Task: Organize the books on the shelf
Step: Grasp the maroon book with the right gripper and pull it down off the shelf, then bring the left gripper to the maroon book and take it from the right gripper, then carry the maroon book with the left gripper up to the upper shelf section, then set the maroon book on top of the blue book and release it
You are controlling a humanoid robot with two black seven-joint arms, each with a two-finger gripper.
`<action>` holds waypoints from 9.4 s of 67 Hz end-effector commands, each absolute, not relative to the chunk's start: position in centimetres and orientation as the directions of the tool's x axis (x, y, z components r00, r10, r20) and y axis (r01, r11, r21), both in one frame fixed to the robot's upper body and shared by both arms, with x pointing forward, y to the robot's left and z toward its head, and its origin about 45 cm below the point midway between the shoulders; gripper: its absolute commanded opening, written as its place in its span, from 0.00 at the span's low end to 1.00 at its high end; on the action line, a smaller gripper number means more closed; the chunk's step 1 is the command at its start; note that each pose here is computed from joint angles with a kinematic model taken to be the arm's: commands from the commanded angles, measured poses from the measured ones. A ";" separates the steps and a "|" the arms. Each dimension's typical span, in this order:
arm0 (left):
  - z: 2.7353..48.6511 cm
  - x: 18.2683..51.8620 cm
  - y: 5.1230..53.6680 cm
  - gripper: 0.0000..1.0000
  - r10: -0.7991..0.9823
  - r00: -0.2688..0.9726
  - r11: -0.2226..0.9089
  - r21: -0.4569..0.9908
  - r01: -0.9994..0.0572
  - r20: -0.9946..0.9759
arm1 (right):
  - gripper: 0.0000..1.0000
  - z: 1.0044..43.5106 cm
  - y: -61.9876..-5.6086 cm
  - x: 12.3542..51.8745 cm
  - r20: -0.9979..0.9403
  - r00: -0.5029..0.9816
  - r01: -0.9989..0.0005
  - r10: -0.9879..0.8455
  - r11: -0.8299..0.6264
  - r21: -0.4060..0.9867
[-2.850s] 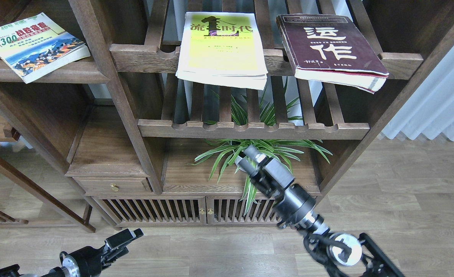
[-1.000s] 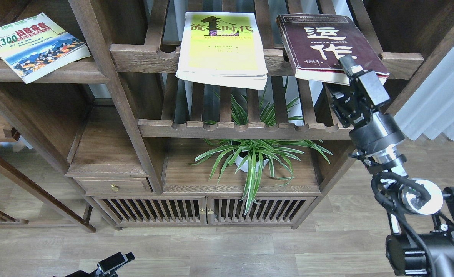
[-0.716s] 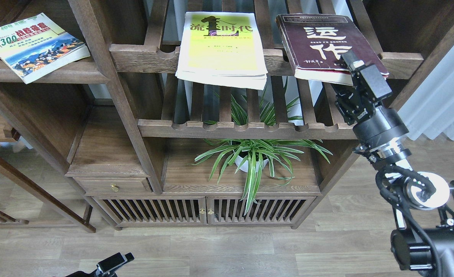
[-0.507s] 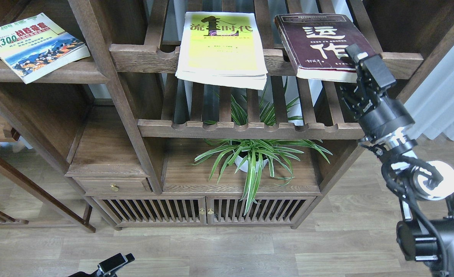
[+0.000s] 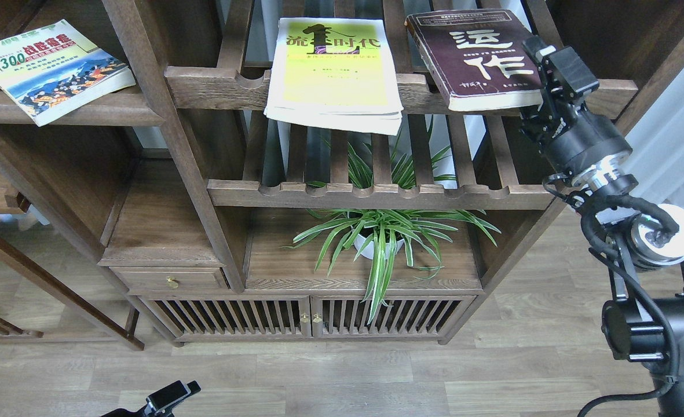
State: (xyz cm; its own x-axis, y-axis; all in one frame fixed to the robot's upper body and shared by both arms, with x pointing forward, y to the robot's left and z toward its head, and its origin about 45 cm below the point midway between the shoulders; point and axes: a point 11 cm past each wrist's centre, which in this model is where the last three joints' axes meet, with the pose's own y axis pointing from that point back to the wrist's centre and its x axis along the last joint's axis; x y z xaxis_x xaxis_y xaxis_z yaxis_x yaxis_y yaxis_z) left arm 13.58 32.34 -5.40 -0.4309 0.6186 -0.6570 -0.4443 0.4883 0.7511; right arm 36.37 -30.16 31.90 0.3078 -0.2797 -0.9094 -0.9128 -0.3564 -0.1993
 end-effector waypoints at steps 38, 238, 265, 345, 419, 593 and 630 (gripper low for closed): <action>-5.6 13.2 32.9 1.00 0.623 -0.442 0.474 0.761 -0.444 -0.645 | 0.00 31.9 -34.3 33.5 -0.847 0.433 -0.862 -0.309 -0.417 -0.288; 5.6 20.0 7.4 0.99 -0.112 -0.295 0.714 0.130 -0.688 -0.949 | 0.00 13.4 -22.8 23.3 -0.985 0.148 -0.863 0.093 -0.473 -0.174; 7.0 21.1 7.1 0.99 -0.140 -0.262 0.691 0.095 -0.716 -0.955 | 0.00 14.0 -18.1 23.4 -0.976 0.142 -0.791 0.165 -0.573 -0.212; 9.1 26.8 9.9 0.02 -0.259 -0.223 0.551 0.046 -0.833 -0.940 | 0.00 14.0 -16.4 22.7 -0.974 0.127 -0.762 0.185 -0.610 -0.215; 10.6 25.3 33.2 0.00 0.423 -0.141 0.631 0.403 -0.663 -0.895 | 1.00 8.2 -17.1 21.8 -0.994 -0.035 -0.787 0.103 -0.616 -0.036; 50.6 45.5 44.5 0.01 0.807 0.374 0.411 -0.020 -0.911 -0.456 | 1.00 5.8 -17.6 22.5 -0.994 -0.097 -0.781 0.054 -0.623 0.043; 48.2 48.8 43.9 0.12 0.770 0.311 0.353 -0.034 -0.935 -0.558 | 1.00 5.8 -17.6 22.7 -0.994 -0.095 -0.781 0.052 -0.623 0.042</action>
State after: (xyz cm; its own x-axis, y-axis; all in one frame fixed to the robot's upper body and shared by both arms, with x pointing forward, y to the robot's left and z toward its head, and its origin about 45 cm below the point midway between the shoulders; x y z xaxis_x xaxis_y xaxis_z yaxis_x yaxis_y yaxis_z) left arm 48.17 44.12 48.90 0.3219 0.7852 -0.5290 -0.9317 0.3620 -0.0295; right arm 22.68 -17.59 5.85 -0.0944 0.0519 -0.9942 -0.7808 -0.6234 0.0416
